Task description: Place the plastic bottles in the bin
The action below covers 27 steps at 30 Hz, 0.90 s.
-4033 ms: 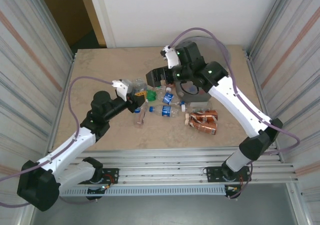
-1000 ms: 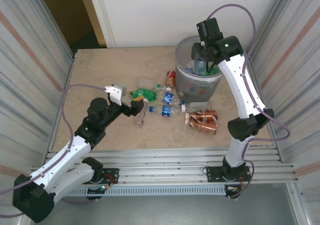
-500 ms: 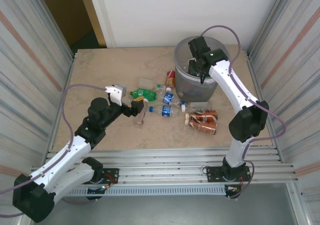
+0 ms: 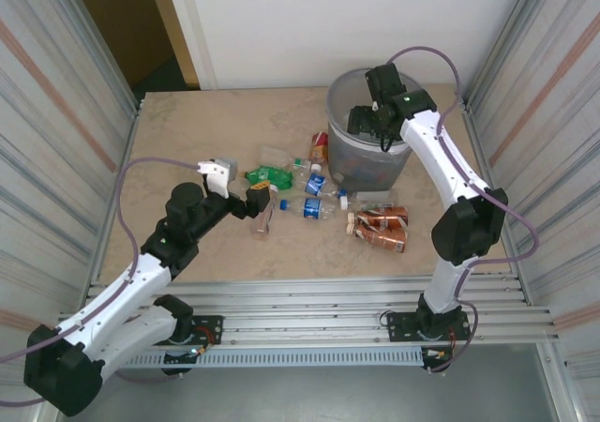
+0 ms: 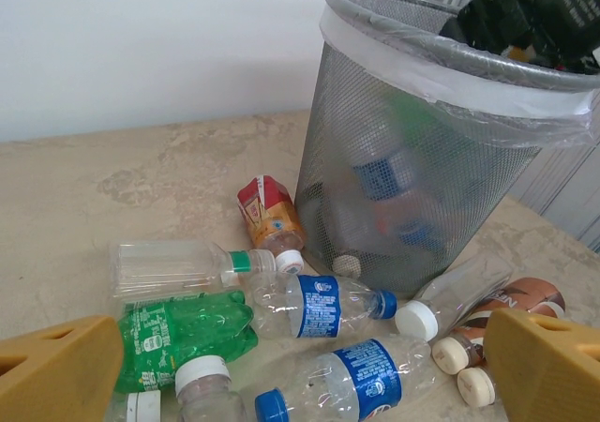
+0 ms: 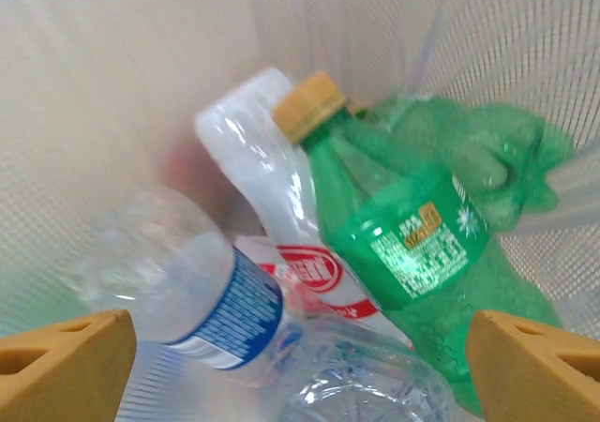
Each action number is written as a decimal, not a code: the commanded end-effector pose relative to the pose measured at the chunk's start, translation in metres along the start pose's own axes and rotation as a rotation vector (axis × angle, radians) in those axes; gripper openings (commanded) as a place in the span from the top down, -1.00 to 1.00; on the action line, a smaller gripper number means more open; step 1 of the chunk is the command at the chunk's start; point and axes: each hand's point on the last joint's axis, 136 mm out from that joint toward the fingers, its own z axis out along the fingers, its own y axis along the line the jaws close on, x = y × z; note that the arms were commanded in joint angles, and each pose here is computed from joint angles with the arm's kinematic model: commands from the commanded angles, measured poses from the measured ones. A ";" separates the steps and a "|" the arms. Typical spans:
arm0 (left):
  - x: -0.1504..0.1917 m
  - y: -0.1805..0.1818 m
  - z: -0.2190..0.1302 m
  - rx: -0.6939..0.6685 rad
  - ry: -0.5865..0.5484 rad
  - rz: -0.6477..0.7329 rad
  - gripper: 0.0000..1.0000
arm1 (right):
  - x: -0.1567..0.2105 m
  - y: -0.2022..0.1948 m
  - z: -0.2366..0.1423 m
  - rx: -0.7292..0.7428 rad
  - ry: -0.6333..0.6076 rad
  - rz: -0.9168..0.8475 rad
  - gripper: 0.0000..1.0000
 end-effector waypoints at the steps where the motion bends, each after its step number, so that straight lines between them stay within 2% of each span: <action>1: 0.001 0.002 0.000 -0.014 -0.009 -0.012 -0.97 | -0.019 0.007 -0.027 -0.058 -0.052 -0.014 -0.78; 3: 0.001 0.002 0.000 -0.015 -0.009 -0.011 -0.97 | -0.025 0.008 -0.035 -0.070 -0.074 -0.015 -0.74; 7: 0.002 0.003 0.000 -0.016 -0.008 -0.013 -0.97 | -0.028 0.000 -0.046 -0.051 -0.092 -0.008 -0.29; 12: 0.002 0.004 0.000 -0.024 -0.008 -0.014 -0.98 | -0.017 -0.017 -0.053 0.009 -0.061 0.002 0.08; 19: 0.003 0.006 0.001 -0.032 -0.002 -0.013 -0.97 | 0.008 -0.038 -0.051 0.047 0.044 -0.003 0.25; 27: 0.002 0.006 0.001 -0.035 -0.005 -0.017 -0.98 | 0.029 -0.036 -0.015 0.025 0.167 -0.047 0.34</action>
